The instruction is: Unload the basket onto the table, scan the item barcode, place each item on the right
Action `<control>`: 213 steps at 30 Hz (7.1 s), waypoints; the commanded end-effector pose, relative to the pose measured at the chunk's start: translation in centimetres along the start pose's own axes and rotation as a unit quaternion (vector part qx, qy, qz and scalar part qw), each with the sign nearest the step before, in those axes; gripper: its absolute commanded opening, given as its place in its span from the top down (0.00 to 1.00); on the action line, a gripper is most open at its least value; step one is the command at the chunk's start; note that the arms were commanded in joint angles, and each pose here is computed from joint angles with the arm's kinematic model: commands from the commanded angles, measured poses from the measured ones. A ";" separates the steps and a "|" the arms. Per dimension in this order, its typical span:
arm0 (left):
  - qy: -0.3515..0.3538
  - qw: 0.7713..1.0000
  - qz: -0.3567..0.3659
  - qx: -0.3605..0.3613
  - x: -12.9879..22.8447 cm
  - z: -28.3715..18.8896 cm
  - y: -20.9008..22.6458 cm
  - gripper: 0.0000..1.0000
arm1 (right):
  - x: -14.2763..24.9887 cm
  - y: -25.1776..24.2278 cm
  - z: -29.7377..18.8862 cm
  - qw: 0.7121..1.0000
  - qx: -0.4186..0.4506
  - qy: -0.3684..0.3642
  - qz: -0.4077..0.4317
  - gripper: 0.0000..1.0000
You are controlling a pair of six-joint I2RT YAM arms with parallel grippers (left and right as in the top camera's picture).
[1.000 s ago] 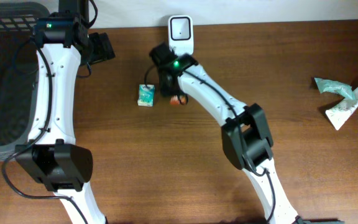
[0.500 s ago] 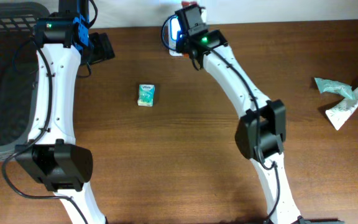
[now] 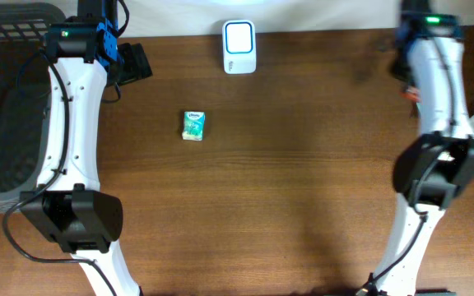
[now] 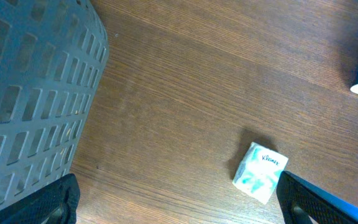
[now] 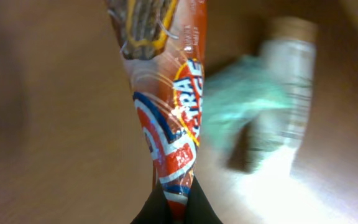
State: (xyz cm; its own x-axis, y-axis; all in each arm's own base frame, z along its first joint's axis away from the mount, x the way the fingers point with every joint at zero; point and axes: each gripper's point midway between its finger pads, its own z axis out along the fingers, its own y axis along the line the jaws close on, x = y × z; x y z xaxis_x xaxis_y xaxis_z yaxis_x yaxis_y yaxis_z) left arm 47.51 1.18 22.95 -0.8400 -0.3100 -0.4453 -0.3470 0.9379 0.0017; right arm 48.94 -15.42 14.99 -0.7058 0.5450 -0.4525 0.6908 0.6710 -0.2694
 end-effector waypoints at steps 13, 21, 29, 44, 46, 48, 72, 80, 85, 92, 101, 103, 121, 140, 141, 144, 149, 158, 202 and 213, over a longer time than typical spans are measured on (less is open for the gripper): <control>-0.001 1.000 -0.005 0.000 -0.1 0.0 0.0 0.01 | 0.6 -12.3 4.5 0.985 0.012 0.120 0.121 0.18; -0.001 1.000 -0.005 0.000 -0.1 0.0 0.0 0.01 | 2.5 1.7 -12.5 0.933 -0.346 0.100 -0.021 0.11; -0.001 1.000 -0.005 0.000 -0.1 0.0 0.0 0.01 | 19.8 23.4 -18.0 0.867 -0.413 0.161 -0.226 0.21; -0.001 1.000 -0.005 0.000 -0.1 0.0 0.0 0.01 | 36.4 35.3 -15.5 0.855 -0.401 0.195 -0.264 0.39; -0.001 1.000 -0.005 0.000 -0.1 0.0 0.0 0.01 | 36.3 35.3 -14.9 0.857 -0.397 0.197 -0.262 0.39; -0.001 1.000 -0.005 0.000 -0.1 0.0 0.0 0.01 | 36.3 35.3 -14.9 0.857 -0.397 0.196 -0.264 0.39; -0.001 1.000 -0.005 0.000 -0.1 0.0 0.0 0.01 | 20.1 17.2 -10.5 0.937 -0.104 0.088 -0.323 0.37; -0.001 1.000 -0.005 0.000 -0.1 0.0 0.0 0.01 | 25.9 21.9 -12.3 0.906 -0.112 0.024 -0.407 0.46; -0.001 1.000 -0.005 0.000 -0.1 0.0 0.0 0.01 | 27.1 21.5 -7.8 0.905 -0.061 0.013 -0.421 0.47; -0.001 1.000 -0.005 0.000 -0.1 0.0 0.0 0.01 | 27.2 21.5 -6.2 0.896 -0.087 0.045 -0.432 0.96; -0.001 1.000 -0.005 0.000 -0.1 0.0 0.0 0.01 | 25.0 21.9 -19.3 0.726 -0.514 0.278 -0.362 0.96; -0.001 1.000 -0.005 0.000 -0.1 0.0 0.0 0.01 | 25.8 21.6 -17.7 0.719 -0.515 0.309 -0.351 0.96; -0.001 1.000 -0.005 0.000 -0.1 0.0 0.0 0.01 | 16.4 11.7 -12.7 0.884 -0.284 0.210 -0.307 0.49; -0.001 1.000 -0.005 0.000 -0.1 0.0 0.0 0.01 | 14.1 -7.3 -39.6 0.842 -0.475 -0.122 -0.225 0.04; -0.001 1.000 -0.005 0.000 -0.1 0.0 0.0 0.01 | 14.3 -7.1 -39.5 0.840 -0.478 -0.117 -0.227 0.04; -0.001 1.000 -0.005 0.000 -0.1 0.0 0.0 0.01 | 14.6 -6.7 -38.7 0.844 -0.473 -0.102 -0.230 0.04; -0.001 1.000 -0.005 0.000 -0.1 0.0 0.0 0.01 | 14.5 -6.7 -38.7 0.845 -0.472 -0.102 -0.230 0.04; -0.001 1.000 -0.005 0.000 -0.1 0.0 0.0 0.01 | 13.0 -2.9 -36.1 0.853 -0.459 -0.072 -0.238 0.01; -0.001 1.000 -0.005 0.000 -0.1 0.0 0.0 0.01 | 13.9 23.3 -11.2 0.856 -0.416 0.032 -0.304 0.96; -0.001 1.000 -0.005 0.000 -0.1 0.0 0.0 0.01 | 9.4 33.9 -15.8 0.755 -0.227 -0.373 -0.489 0.96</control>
State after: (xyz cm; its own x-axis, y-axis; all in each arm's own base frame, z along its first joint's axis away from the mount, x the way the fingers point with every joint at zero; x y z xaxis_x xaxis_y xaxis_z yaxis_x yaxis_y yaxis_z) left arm 47.52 1.17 22.95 -0.8386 -0.3129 -0.4458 -0.3494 0.9370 -0.0002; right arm 62.95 20.83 17.61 -0.4536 -0.4867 -0.7465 -0.3334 0.8695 -0.3644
